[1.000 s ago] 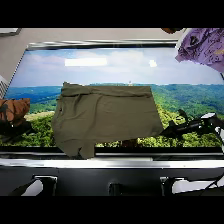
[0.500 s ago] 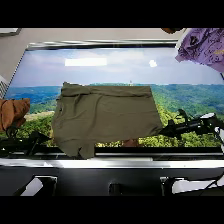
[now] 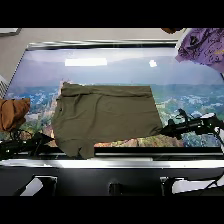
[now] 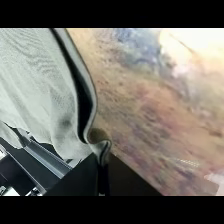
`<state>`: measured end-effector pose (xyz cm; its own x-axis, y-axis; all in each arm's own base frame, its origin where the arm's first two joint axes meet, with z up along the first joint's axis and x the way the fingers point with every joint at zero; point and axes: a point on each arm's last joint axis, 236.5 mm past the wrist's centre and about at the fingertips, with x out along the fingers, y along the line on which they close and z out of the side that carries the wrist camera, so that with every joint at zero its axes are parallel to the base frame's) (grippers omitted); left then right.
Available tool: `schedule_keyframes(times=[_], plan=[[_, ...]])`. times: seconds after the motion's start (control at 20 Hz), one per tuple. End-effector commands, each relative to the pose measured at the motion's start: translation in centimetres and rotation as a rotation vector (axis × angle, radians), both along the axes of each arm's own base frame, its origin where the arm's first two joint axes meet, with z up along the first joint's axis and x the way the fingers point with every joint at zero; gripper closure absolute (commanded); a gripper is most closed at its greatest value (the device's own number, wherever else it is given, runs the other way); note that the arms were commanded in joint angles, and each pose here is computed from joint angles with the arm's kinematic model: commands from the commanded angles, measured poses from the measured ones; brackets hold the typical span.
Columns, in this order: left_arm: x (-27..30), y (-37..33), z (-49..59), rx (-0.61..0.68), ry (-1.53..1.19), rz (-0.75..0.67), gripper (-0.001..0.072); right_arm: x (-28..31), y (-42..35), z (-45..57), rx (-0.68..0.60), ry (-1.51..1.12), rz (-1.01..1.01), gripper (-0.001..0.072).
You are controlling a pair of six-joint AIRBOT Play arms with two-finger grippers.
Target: Fold the clothes and pants, and hang the long-sleeved shirts on hangers.
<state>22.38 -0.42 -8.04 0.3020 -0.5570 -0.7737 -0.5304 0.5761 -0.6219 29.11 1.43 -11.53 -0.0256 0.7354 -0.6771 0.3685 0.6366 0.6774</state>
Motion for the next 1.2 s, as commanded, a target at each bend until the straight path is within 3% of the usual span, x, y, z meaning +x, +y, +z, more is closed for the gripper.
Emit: schedule_keyframes(times=[0.0, 0.3, 0.8, 1.0, 1.1, 1.15], plan=[[0.1, 0.1, -0.5, -0.002, 0.008, 0.009, 0.0177, -0.1, 0.2, 0.3, 0.011, -0.005, 0.010, 0.0681], [-0.3, -0.3, -1.8, -0.050, 0.054, 0.002, 0.0177, -0.1, 0.2, 0.3, 0.011, -0.005, 0.010, 0.0681], [0.7, -2.1, -3.9, 0.010, 0.076, -0.062, 0.0179, -0.1, 0.2, 0.6, 0.010, -0.013, 0.015, 0.0681], [0.9, -1.8, -4.1, 0.020, 0.075, -0.051, 0.0220, 0.1, 0.0, 0.9, -0.005, -0.029, 0.015, 0.0681], [0.9, -1.9, -4.0, 0.018, 0.075, -0.054, 0.0439, 0.2, -0.1, 1.1, -0.008, -0.037, 0.016, 0.0681], [0.8, -1.9, -4.0, 0.018, 0.070, -0.064, 0.0623, 0.2, -0.1, 1.3, -0.010, -0.044, 0.018, 0.0681]])
